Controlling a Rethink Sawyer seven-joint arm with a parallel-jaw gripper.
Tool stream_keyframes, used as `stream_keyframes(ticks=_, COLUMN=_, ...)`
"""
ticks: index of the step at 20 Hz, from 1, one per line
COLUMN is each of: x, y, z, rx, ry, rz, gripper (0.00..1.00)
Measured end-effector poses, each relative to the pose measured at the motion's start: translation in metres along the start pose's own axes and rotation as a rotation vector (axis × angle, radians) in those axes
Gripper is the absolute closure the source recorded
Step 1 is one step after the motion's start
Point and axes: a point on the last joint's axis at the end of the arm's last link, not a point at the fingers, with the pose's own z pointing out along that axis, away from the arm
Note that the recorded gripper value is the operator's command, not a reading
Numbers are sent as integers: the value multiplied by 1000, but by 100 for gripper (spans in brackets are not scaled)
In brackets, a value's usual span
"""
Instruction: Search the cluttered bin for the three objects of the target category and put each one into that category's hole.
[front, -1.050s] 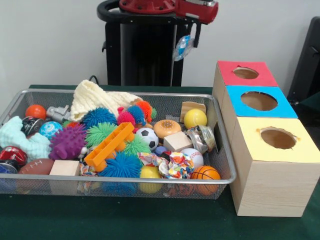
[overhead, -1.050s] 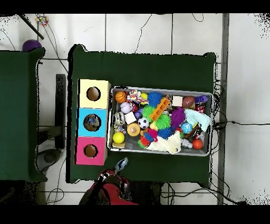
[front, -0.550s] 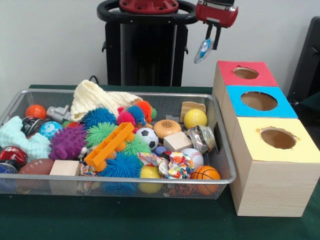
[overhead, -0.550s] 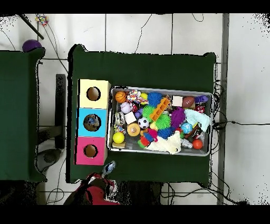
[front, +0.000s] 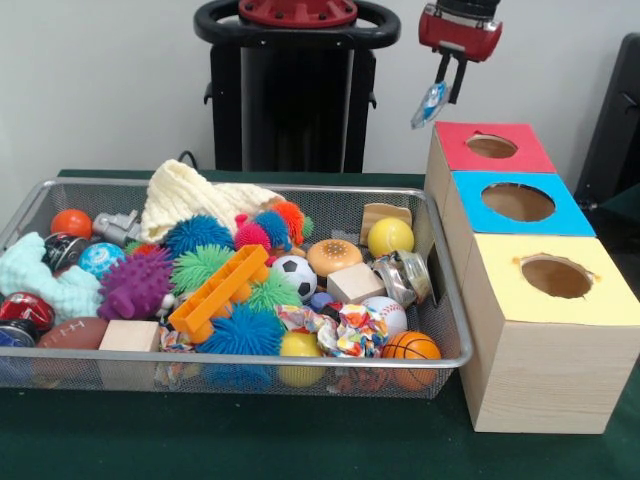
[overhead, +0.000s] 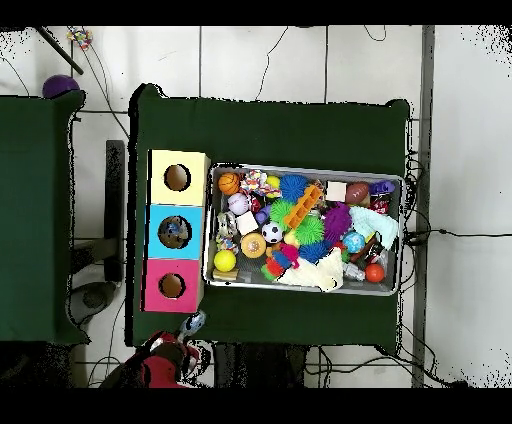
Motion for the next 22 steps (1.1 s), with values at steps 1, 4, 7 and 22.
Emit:
stream_keyframes(ticks=1, x=0, y=2, z=0, rx=1, ry=-2, rz=4, gripper=100)
stream_keyframes(ticks=4, x=-2, y=7, z=2, rx=4, ry=-9, rz=19, gripper=100)
stream_keyframes(ticks=7, x=-7, y=13, z=4, rx=7, ry=-21, rz=40, gripper=100)
stream_keyframes(ticks=22, x=0, y=26, z=25, rx=89, ry=-60, rz=91, gripper=100)
